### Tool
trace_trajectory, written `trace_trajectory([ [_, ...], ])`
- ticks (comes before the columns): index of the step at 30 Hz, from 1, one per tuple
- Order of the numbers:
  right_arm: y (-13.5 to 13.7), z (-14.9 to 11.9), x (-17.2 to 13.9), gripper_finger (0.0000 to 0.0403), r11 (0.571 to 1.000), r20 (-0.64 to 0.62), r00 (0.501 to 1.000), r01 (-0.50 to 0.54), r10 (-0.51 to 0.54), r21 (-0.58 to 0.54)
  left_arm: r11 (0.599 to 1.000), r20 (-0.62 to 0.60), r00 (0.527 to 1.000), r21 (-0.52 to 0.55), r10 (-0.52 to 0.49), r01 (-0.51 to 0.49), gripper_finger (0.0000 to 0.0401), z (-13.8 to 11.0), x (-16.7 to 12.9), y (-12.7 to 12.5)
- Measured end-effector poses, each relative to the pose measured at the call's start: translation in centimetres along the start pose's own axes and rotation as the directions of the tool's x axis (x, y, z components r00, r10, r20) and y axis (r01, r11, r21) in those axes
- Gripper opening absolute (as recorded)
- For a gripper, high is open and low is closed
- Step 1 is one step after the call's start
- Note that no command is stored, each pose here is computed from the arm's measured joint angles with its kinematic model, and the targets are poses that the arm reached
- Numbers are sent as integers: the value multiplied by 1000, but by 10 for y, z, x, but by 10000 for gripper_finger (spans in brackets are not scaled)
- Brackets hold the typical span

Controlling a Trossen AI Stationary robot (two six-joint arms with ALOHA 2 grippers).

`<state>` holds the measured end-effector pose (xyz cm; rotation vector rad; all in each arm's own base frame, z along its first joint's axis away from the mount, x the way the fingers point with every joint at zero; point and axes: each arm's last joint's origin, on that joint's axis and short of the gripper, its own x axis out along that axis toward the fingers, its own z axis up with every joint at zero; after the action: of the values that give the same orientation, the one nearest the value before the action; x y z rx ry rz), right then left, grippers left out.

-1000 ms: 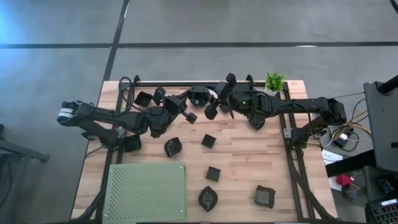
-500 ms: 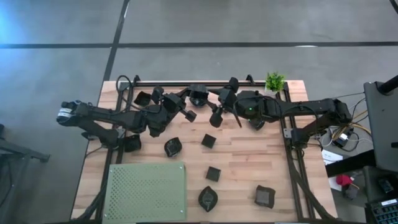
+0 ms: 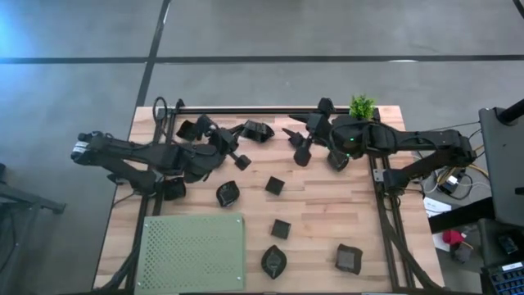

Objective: Pick & Place Mini shaped plates
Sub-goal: Put the black distorted square plate on the shelf

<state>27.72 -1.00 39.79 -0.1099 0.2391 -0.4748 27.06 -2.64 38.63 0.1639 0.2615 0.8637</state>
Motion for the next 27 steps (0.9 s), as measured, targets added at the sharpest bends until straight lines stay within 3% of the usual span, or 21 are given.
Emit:
trace_trajectory([
  [4, 0, 0, -12, 201, 1000, -26, 999, -24, 23, -20, 994, -135, 985, 25, -105, 110, 0, 6, -14, 12],
  [9, 1, 0, -26, 201, 999, -40, 998, -55, 55, 1, 953, -349, 893, 0, -285, 304, 0, 14, -32, 33],
  [13, 3, 0, -32, 201, 997, -48, 996, -73, 73, -2, 872, -511, 736, -56, -443, 486, 0, 17, -46, 47],
  [18, 4, -2, -36, 201, 996, -66, 994, -86, 85, -15, 731, -621, 504, -171, -600, 660, 0, 14, -58, 49],
  [23, 5, -4, -37, 201, 996, -89, 992, -91, 88, -23, 628, -671, 296, -325, -680, 707, 0, 8, -69, 43],
  [27, 5, -5, -37, 201, 996, -100, 991, -91, 90, -4, 592, -700, 158, -437, -697, 677, 0, 0, -82, 34],
])
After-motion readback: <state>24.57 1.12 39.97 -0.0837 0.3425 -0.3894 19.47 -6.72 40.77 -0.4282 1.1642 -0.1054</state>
